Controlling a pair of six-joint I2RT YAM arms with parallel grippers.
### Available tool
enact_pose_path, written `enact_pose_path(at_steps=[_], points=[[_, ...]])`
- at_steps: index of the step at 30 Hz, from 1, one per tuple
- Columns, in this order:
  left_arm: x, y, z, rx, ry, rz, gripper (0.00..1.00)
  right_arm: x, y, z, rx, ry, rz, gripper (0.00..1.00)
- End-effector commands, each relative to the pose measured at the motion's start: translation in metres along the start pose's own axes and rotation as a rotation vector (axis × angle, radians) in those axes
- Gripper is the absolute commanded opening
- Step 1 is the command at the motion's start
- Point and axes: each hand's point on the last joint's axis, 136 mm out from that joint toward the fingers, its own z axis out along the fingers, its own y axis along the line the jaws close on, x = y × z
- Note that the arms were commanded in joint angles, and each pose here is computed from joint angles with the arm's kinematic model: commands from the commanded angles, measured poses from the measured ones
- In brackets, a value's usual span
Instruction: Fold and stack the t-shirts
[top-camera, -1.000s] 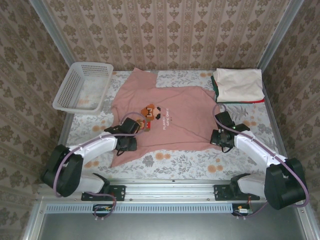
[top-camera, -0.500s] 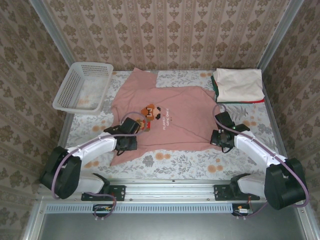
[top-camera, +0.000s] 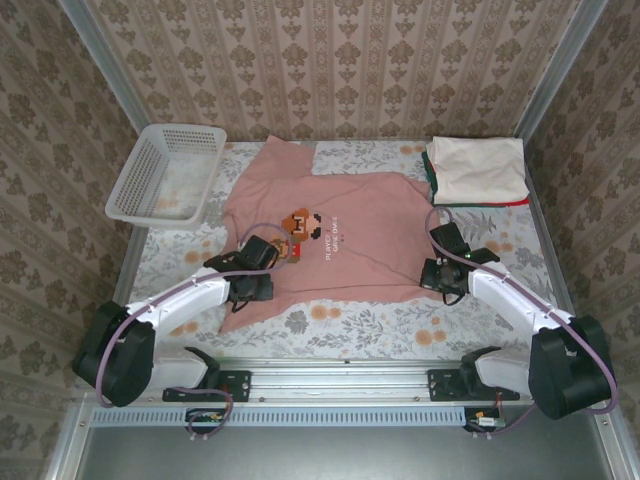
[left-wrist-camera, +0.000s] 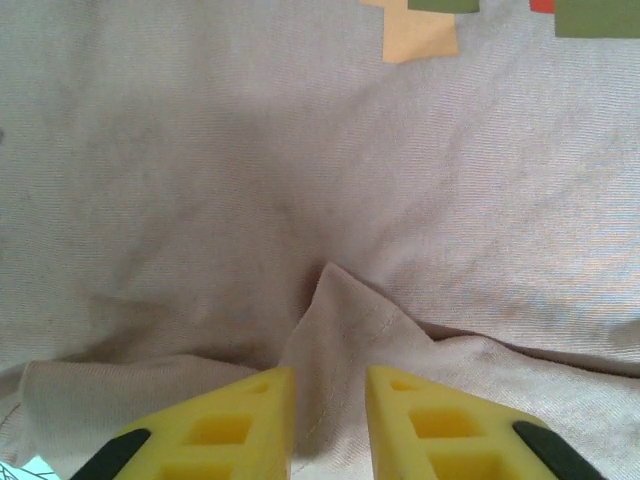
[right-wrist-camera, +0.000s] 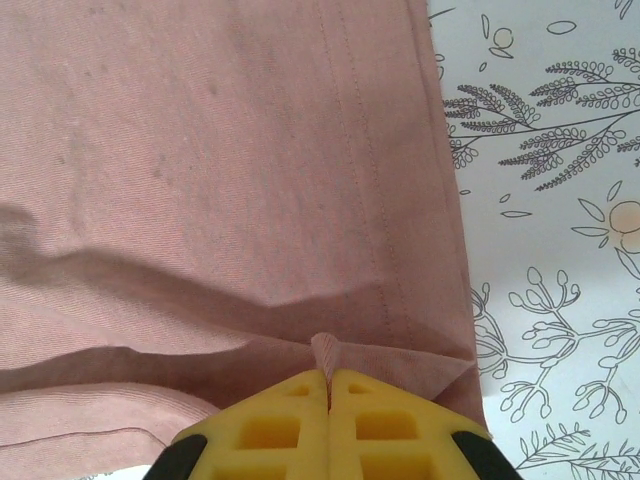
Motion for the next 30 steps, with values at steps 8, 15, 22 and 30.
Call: enact_pose_path(at_steps=[8, 15, 22, 30], points=[[0.003, 0.0, 0.011, -0.033, 0.04, 0.019, 0.33, 0.007, 0.001, 0.005, -0.01, 0.029, 0.012, 0.07], [0.003, -0.001, 0.012, -0.034, 0.044, 0.021, 0.17, 0.007, 0.0, 0.005, -0.011, 0.028, 0.012, 0.07], [0.004, 0.006, -0.019, -0.036, -0.016, 0.014, 0.12, 0.007, 0.001, 0.005, -0.012, 0.028, 0.012, 0.07], [0.034, 0.013, -0.03, 0.003, -0.019, -0.019, 0.06, 0.007, 0.0, 0.005, -0.009, 0.031, 0.012, 0.07]])
